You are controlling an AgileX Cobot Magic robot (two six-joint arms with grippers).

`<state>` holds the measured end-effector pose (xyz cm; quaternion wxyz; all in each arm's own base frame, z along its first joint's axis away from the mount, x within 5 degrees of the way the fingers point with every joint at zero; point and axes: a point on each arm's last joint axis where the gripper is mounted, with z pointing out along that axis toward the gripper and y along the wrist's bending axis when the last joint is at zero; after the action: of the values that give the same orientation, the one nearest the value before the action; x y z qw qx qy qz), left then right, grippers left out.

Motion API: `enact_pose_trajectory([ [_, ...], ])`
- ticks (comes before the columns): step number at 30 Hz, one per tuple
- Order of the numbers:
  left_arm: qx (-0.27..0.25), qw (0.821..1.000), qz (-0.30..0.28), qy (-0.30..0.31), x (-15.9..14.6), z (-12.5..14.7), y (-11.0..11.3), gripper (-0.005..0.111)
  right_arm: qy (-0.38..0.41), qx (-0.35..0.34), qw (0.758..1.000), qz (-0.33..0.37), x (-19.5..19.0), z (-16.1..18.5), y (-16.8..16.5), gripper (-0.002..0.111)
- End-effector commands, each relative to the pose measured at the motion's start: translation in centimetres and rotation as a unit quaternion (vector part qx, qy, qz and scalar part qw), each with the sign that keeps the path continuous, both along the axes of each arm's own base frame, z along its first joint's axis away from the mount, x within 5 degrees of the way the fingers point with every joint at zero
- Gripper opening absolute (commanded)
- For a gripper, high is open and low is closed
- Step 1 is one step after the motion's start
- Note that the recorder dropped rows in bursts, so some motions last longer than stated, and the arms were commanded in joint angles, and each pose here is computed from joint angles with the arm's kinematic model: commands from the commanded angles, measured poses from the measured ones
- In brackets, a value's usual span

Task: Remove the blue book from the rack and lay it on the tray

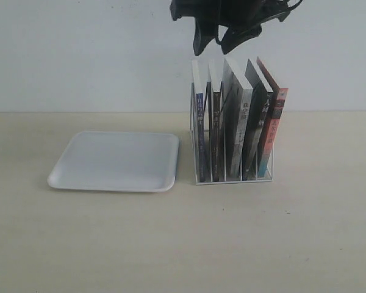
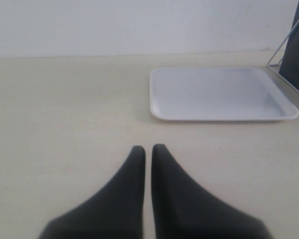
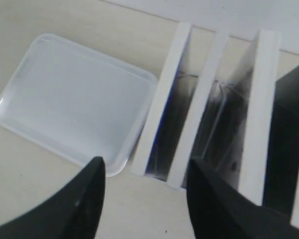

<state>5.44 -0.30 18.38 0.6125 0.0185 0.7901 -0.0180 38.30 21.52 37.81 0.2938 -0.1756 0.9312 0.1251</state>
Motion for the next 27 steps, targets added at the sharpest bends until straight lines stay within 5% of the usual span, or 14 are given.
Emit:
enact_pose_trajectory([
  [1,0.002,1.0,0.001,-0.008,0.0,0.0,0.0,0.004,-0.005,-0.018,1.0,0.021,-0.8,-0.4,1.9,0.049],
  [27,0.002,1.0,0.001,-0.008,0.0,0.0,0.0,0.004,0.017,-0.041,0.999,-0.027,1.3,-5.0,3.8,0.049],
])
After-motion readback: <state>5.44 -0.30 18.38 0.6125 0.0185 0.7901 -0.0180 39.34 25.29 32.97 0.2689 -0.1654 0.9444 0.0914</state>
